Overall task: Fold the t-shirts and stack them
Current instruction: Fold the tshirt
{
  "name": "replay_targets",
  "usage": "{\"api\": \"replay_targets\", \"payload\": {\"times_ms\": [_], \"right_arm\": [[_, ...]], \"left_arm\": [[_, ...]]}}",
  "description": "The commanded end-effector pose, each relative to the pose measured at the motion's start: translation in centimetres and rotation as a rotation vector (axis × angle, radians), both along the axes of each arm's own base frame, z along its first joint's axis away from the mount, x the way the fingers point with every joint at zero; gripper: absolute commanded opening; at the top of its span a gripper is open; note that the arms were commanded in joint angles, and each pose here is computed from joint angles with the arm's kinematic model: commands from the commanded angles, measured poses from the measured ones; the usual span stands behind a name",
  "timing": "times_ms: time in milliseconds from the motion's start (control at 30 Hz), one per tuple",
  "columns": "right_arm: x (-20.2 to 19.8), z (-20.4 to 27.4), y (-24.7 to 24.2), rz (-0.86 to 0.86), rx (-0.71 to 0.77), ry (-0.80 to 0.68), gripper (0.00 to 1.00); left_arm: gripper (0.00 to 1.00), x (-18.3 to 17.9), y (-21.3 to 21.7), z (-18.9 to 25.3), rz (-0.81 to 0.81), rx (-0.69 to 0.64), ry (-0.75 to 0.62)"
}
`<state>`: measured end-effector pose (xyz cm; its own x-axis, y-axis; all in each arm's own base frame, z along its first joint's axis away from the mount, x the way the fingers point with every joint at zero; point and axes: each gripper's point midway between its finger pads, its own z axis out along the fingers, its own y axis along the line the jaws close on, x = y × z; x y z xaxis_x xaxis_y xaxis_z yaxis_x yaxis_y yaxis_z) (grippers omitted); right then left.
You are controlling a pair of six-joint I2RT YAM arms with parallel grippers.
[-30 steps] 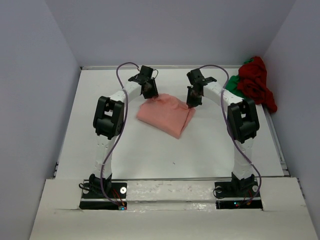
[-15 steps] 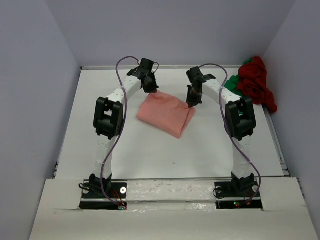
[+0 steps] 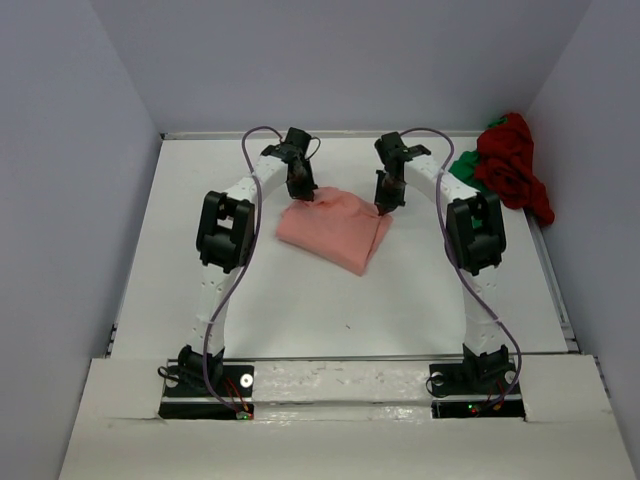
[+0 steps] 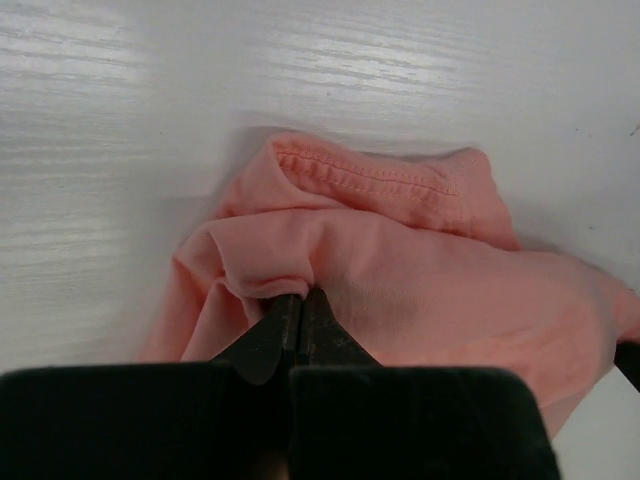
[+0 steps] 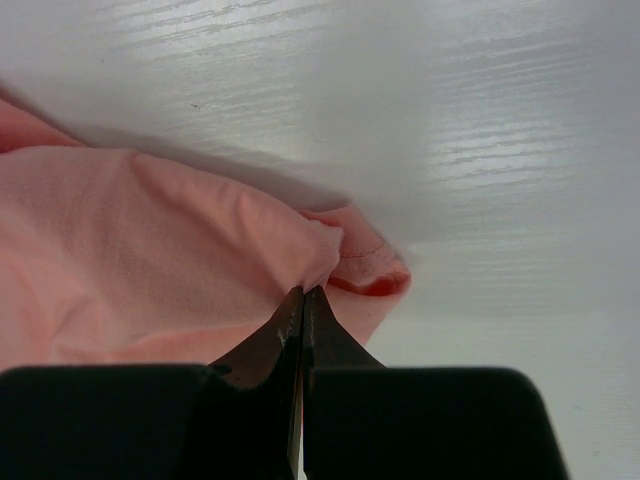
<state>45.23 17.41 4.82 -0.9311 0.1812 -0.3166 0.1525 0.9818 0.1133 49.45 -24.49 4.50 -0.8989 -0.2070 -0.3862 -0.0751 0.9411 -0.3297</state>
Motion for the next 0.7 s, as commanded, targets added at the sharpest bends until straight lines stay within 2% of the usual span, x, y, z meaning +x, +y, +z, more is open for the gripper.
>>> {"api": "replay_targets", "payload": {"times_ms": [0, 267, 667], "right_arm": [[1.2, 0.6, -0.5, -0.002, 0.003, -0.012, 0.0], [3.7, 0.2, 0.0, -0.006, 0.034, -0.021, 0.0], [5.0, -1.2, 2.1, 0.034, 0.124, -0.012, 0.0]], "left_arm": [[0.0, -0.4, -0.5, 0.5, -0.042, 0.008, 0.021], [0.0, -3.3, 2.1, -0.2, -0.007, 0.112, 0.107], [0.0, -8.1, 3.6, -1.5, 0.033, 0.102, 0.184]]}}
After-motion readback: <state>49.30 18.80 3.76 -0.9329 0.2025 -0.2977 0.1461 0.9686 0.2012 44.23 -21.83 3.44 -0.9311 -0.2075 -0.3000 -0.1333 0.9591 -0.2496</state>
